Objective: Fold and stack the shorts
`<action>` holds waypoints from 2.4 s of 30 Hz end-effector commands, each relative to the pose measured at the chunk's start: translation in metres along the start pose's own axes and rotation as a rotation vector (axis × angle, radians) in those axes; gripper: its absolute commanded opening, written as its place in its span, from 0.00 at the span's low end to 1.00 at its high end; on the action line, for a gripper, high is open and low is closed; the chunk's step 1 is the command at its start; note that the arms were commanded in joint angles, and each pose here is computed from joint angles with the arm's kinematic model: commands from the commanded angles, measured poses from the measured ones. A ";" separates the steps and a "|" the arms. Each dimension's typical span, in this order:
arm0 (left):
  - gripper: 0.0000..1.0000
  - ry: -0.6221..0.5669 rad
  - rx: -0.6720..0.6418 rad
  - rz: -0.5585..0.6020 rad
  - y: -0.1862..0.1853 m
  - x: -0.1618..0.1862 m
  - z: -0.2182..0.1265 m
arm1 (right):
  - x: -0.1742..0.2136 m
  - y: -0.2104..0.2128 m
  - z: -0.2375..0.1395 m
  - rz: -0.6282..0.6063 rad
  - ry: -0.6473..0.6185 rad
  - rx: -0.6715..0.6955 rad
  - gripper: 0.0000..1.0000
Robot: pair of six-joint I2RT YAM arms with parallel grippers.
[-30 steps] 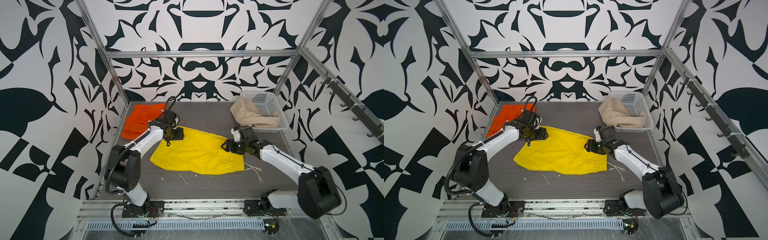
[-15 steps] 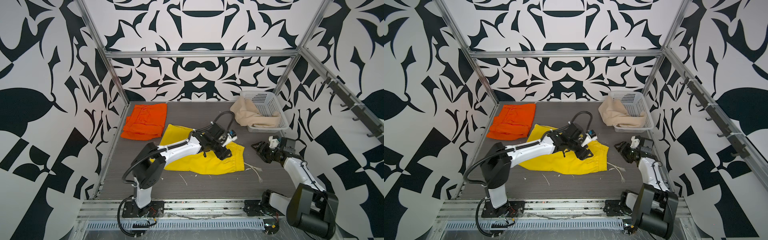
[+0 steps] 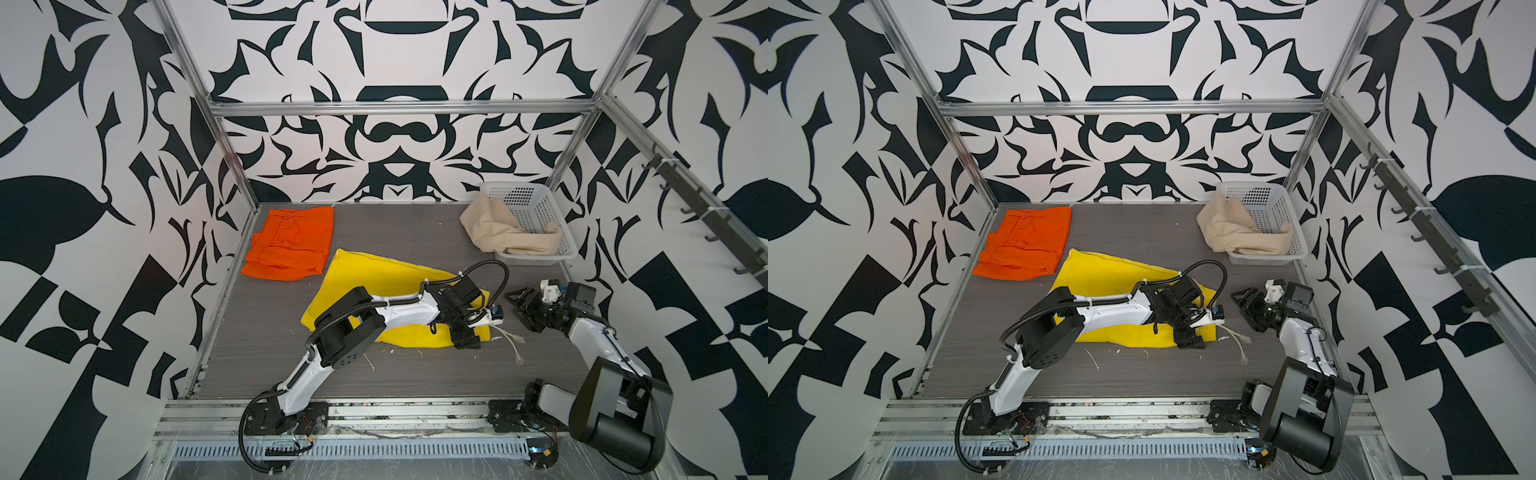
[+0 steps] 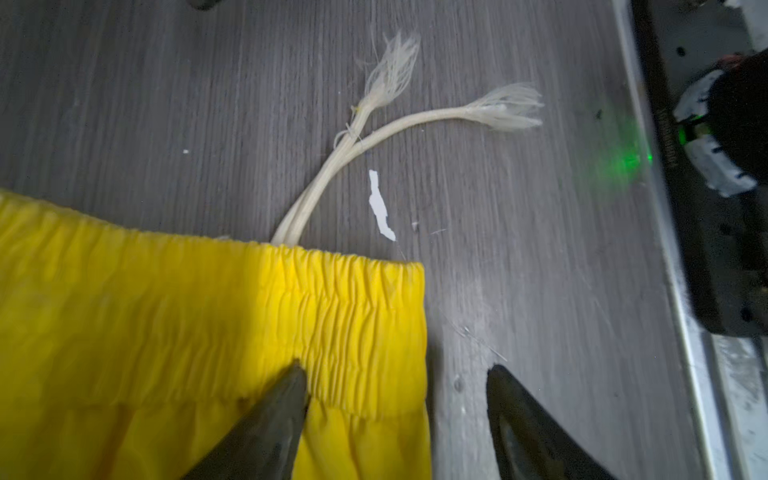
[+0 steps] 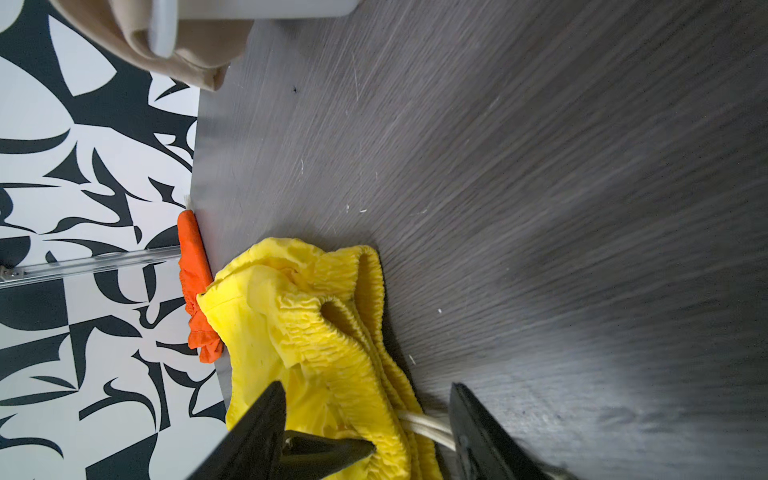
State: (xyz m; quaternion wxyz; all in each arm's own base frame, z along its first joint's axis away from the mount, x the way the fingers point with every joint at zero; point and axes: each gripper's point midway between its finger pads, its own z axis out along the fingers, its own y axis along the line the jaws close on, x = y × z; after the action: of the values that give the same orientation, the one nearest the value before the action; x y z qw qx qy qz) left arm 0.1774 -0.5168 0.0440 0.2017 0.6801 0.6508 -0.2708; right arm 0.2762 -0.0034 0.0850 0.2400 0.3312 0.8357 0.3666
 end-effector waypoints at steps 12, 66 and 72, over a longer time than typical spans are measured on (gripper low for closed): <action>0.27 0.090 -0.229 -0.046 0.031 0.055 0.023 | 0.022 0.001 -0.004 0.043 0.058 -0.028 0.67; 0.54 -0.334 -0.351 -0.647 0.100 0.034 -0.153 | 0.071 0.037 0.048 -0.070 0.326 0.015 0.08; 0.54 -0.230 -0.480 -1.020 0.127 0.105 -0.196 | 0.049 0.054 0.017 -0.218 0.273 0.146 0.05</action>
State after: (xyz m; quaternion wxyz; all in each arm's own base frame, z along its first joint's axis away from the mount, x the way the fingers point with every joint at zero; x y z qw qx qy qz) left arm 0.3172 -0.3693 0.1324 0.3143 0.2863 0.8554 -0.2960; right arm 0.2989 0.0818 0.1115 0.1680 0.2256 0.8745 0.3952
